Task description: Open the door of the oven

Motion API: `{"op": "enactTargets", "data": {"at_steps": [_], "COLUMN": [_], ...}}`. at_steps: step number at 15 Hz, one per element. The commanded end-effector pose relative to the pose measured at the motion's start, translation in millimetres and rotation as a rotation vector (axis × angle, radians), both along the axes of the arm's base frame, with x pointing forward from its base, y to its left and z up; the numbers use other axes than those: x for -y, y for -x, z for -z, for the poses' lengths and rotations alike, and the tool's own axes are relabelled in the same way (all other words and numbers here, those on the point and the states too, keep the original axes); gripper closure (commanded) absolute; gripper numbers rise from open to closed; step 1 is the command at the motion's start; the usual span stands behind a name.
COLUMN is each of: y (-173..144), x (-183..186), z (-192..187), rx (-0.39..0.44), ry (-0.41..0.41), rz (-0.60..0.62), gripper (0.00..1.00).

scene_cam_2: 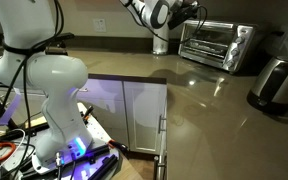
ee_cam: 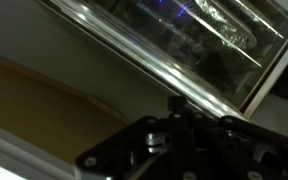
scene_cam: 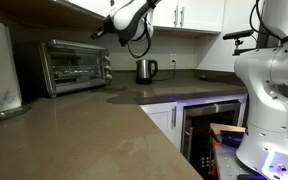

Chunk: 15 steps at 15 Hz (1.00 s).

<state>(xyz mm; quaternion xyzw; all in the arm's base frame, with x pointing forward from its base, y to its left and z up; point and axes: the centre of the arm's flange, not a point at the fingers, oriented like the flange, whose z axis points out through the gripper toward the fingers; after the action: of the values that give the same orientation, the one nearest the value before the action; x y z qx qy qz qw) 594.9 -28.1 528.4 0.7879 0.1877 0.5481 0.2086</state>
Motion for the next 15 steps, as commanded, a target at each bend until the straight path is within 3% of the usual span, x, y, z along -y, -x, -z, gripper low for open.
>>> {"op": "enactTargets", "data": {"at_steps": [1,6,15], "y": [-16,-30,-41], "x": [-6,-19,-31], "z": [-7,-22,4], "rx": [0.068,0.113,0.1], "ry": [0.059,0.056,0.077], "rz": [-0.012,-0.011,0.004], "gripper": [1.0,1.0,1.0]}}
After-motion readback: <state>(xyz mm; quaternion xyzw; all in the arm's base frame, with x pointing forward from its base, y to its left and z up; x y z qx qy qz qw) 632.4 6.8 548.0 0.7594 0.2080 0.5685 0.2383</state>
